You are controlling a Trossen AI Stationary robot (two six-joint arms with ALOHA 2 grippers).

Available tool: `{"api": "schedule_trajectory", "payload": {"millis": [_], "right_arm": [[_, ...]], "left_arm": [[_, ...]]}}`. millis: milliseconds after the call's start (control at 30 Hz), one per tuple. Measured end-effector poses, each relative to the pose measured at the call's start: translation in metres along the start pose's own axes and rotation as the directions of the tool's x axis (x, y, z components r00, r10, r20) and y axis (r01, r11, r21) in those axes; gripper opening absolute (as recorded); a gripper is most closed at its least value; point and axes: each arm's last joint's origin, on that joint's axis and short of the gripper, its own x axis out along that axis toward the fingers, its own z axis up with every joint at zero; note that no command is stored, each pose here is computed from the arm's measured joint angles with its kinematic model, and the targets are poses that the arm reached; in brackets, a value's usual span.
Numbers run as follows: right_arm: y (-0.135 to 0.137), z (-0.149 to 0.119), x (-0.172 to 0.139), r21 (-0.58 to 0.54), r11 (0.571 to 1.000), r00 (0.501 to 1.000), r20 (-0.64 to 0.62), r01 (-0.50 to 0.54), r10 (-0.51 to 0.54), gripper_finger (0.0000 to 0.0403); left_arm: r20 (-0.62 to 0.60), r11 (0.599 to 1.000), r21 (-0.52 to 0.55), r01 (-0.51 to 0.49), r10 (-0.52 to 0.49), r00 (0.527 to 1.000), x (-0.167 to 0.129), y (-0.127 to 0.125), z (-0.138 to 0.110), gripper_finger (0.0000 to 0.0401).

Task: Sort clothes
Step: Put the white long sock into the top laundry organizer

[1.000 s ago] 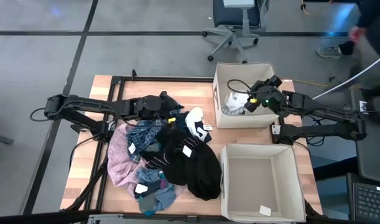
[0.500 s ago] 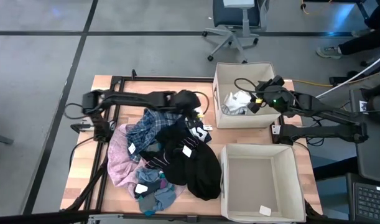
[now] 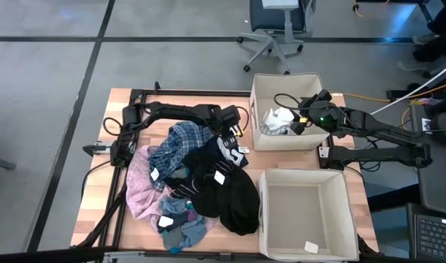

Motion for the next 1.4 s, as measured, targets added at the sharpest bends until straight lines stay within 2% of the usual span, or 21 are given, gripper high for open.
{"api": "schedule_trajectory", "payload": {"millis": [167,333,433,600,667,767,1000,1200,1400], "right_arm": [[0.000,0.000,0.000,0.000,1.000,1.000,0.000,0.000,0.000,0.0289],[0.000,0.000,0.000,0.000,1.000,1.000,0.000,0.000,0.000,0.0289],[0.000,0.000,0.000,0.000,1.000,1.000,0.000,0.000,0.000,0.0289],[0.000,0.000,0.000,0.000,1.000,1.000,0.000,0.000,0.000,0.0289],[0.000,0.000,0.000,0.000,1.000,1.000,0.000,0.000,0.000,0.0289],[0.000,0.000,0.000,-0.001,1.000,1.000,-0.001,0.000,0.000,0.0289],[0.000,0.000,0.000,-0.001,1.000,1.000,0.000,-0.001,0.001,0.0289],[0.000,0.000,0.000,0.000,1.000,1.000,-0.003,-0.001,0.001,0.0289],[0.000,0.000,0.000,0.028,1.000,1.000,-0.002,-0.010,0.010,0.0289]], "left_arm": [[-0.039,1.000,0.030,-0.007,0.009,0.999,0.018,0.002,-0.005,0.0143],[-0.070,0.991,0.137,0.000,0.009,0.998,0.033,-0.005,-0.011,0.0132],[-0.071,0.982,0.189,0.015,-0.001,0.997,0.037,-0.009,-0.012,0.0102],[-0.059,0.970,0.241,0.027,-0.013,0.998,0.034,-0.013,-0.011,0.0018],[-0.045,0.965,0.261,0.021,-0.010,0.999,0.029,-0.016,-0.011,0.0011],[-0.007,0.953,0.302,-0.018,0.021,1.000,0.011,-0.024,-0.008,0.0015],[0.228,0.926,0.352,-0.132,0.052,0.972,-0.064,-0.046,0.006,0.0009],[0.441,0.915,0.348,-0.205,0.033,0.897,-0.127,-0.056,0.014,0.0005],[0.546,0.911,0.351,-0.217,-0.010,0.838,-0.162,-0.062,0.015,0.0015]]}}
